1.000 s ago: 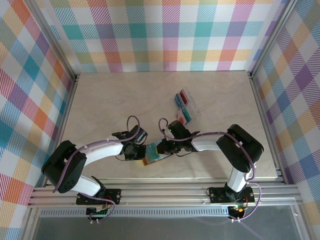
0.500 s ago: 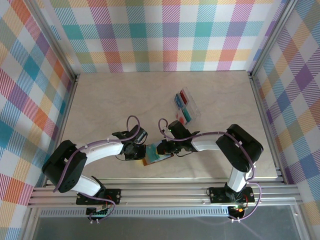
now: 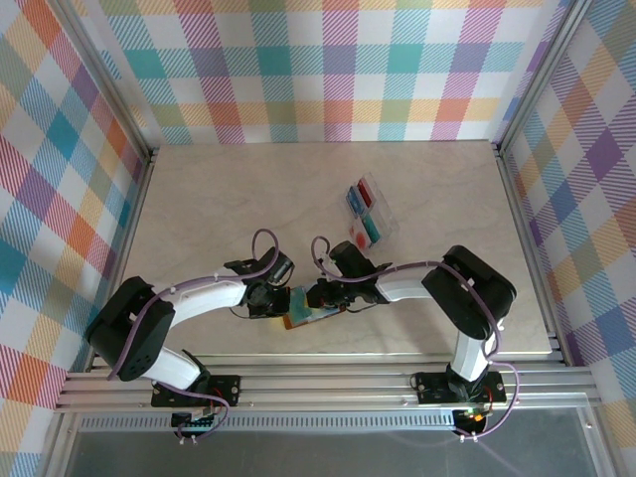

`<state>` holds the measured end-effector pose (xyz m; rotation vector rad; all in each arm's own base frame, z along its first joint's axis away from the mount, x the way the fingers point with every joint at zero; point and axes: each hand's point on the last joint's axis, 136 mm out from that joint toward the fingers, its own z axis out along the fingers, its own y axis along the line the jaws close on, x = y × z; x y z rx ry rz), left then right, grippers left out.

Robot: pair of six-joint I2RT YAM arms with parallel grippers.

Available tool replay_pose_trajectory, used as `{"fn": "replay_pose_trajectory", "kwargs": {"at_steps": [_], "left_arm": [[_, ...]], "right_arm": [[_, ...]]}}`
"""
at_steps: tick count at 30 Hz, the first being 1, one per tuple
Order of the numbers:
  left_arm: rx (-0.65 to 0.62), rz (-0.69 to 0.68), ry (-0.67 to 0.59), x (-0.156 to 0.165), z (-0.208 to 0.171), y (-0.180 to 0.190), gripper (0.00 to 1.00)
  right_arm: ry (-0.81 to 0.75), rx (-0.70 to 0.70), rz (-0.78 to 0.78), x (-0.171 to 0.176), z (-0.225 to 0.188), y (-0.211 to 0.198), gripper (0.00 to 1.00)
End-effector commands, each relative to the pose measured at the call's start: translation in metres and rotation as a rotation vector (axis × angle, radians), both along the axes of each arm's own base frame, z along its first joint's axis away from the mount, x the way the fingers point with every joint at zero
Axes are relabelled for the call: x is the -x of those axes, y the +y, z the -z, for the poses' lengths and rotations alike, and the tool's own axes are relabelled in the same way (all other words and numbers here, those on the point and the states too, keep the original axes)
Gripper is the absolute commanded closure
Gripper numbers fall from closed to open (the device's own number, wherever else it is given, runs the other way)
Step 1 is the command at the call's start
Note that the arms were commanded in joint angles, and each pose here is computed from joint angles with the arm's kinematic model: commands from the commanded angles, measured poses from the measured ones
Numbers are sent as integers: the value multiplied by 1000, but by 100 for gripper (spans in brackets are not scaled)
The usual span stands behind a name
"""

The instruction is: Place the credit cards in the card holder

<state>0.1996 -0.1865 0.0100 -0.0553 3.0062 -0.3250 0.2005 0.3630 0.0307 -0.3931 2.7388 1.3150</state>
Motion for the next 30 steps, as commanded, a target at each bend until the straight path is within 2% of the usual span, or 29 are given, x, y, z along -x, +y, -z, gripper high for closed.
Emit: {"fn": "replay_pose_trajectory", "kwargs": {"at_steps": [1, 8, 19, 30], "left_arm": [[33, -1, -22, -10, 21, -15, 100], [55, 3, -32, -19, 11, -25, 100], [87, 49, -61, -49, -23, -56, 100], [106, 88, -62, -73, -36, -82, 100]], "right_arm": [[13, -21, -26, 7, 3, 15, 99], [5, -21, -10, 5, 3, 14, 99], [-47, 2, 97, -8, -8, -3, 98], [-59, -19, 152, -19, -8, 0, 91]]}}
